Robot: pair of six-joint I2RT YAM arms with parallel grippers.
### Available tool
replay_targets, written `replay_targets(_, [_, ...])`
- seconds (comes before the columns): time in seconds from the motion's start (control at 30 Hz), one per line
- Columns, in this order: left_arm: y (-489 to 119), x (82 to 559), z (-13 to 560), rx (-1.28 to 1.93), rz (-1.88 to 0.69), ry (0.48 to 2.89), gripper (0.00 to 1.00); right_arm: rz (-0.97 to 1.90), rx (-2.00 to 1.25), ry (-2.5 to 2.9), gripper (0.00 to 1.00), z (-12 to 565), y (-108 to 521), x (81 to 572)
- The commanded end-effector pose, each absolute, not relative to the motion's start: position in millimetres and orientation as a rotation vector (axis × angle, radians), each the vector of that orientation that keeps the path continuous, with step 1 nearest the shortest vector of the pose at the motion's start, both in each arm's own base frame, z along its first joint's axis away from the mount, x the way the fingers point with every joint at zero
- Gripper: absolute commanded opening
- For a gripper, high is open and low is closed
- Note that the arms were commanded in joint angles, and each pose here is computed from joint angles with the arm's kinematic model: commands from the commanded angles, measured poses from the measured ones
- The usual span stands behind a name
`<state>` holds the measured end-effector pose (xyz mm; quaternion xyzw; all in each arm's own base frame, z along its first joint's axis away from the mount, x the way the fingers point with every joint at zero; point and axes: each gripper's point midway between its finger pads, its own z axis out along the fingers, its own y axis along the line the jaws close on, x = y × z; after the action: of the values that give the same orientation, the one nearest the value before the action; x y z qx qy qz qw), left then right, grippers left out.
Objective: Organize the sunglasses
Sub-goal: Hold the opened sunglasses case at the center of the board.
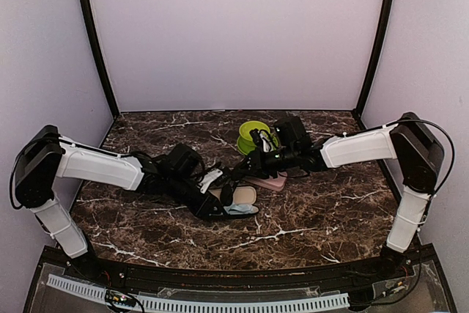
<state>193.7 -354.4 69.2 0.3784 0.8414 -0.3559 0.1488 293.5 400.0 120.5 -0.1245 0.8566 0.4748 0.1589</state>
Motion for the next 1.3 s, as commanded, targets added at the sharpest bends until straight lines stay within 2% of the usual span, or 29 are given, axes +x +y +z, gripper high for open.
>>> replay_targets(0.0, [-364.5, 188.2, 80.5, 1.149, -1.097, 2.366, 0.34, 1.375, -0.387, 2.363, 0.25, 146.3, 407.5, 297.8])
replay_targets(0.4, [-364.6, 183.8, 69.4, 1.216, -1.094, 2.398, 0.30, 1.380, -0.383, 2.357, 0.28, 149.1, 410.3, 300.8])
replay_targets(1.07, [-365.9, 173.7, 65.5, 1.272, -1.109, 2.394, 0.28, 1.403, -0.353, 2.309, 0.23, 167.5, 411.5, 304.9])
replay_targets(1.27, [-365.8, 171.4, 64.1, 1.287, -1.107, 2.396, 0.24, 1.394, -0.347, 2.322, 0.24, 160.6, 409.0, 303.1])
